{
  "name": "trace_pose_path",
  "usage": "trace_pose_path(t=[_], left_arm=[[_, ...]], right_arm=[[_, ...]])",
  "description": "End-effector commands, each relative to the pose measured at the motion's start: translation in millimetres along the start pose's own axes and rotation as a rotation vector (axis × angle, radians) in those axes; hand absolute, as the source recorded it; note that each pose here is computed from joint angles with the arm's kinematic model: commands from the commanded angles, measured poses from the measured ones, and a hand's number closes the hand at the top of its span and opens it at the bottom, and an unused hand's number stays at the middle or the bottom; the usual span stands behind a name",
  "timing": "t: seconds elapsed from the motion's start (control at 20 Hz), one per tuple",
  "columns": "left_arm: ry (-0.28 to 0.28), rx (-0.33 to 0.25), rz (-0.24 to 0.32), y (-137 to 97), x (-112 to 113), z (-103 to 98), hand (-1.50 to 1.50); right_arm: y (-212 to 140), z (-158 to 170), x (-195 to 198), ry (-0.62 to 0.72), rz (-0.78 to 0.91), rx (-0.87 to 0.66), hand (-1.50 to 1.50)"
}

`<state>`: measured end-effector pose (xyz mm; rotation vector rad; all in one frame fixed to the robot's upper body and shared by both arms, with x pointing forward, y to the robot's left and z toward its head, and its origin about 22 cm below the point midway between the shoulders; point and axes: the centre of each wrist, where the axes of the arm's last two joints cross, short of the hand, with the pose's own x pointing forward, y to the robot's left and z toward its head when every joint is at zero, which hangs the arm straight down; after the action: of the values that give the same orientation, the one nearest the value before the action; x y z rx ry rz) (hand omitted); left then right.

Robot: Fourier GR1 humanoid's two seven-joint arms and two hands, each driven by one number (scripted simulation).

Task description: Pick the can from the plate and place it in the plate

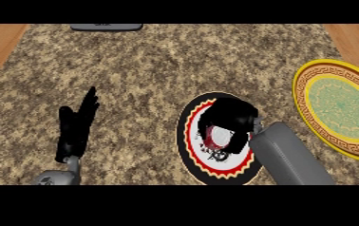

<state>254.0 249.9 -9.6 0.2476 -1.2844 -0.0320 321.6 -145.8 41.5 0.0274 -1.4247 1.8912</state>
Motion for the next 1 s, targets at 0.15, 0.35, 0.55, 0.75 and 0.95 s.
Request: trace_pose_path(t=[0.15, 0.35, 0.55, 0.75, 0.95], left_arm=[[-0.007, -0.011, 0.01, -3, 12, 19, 0.0], [-0.01, 0.003, -0.004, -5, 1, 6, 0.0], [0.004, 0.036, 0.024, 3, -8, 10, 0.0], [0.023, 0.021, 0.028, 2, -7, 14, 0.0], [0.005, 0.032, 0.018, 7, -6, 3, 0.0]], right_arm=[[-11, -1, 5, 0.015, 0.054, -0.126, 1.5], [-3, 13, -19, 0.18, 0.037, -0.322, 1.5], [6, 92, -61, 0.55, -0.032, -0.486, 1.5], [-11, 125, -48, 0.683, -0.012, -0.686, 1.5], [-8, 149, -17, 0.663, -0.036, -0.861, 1.5]])
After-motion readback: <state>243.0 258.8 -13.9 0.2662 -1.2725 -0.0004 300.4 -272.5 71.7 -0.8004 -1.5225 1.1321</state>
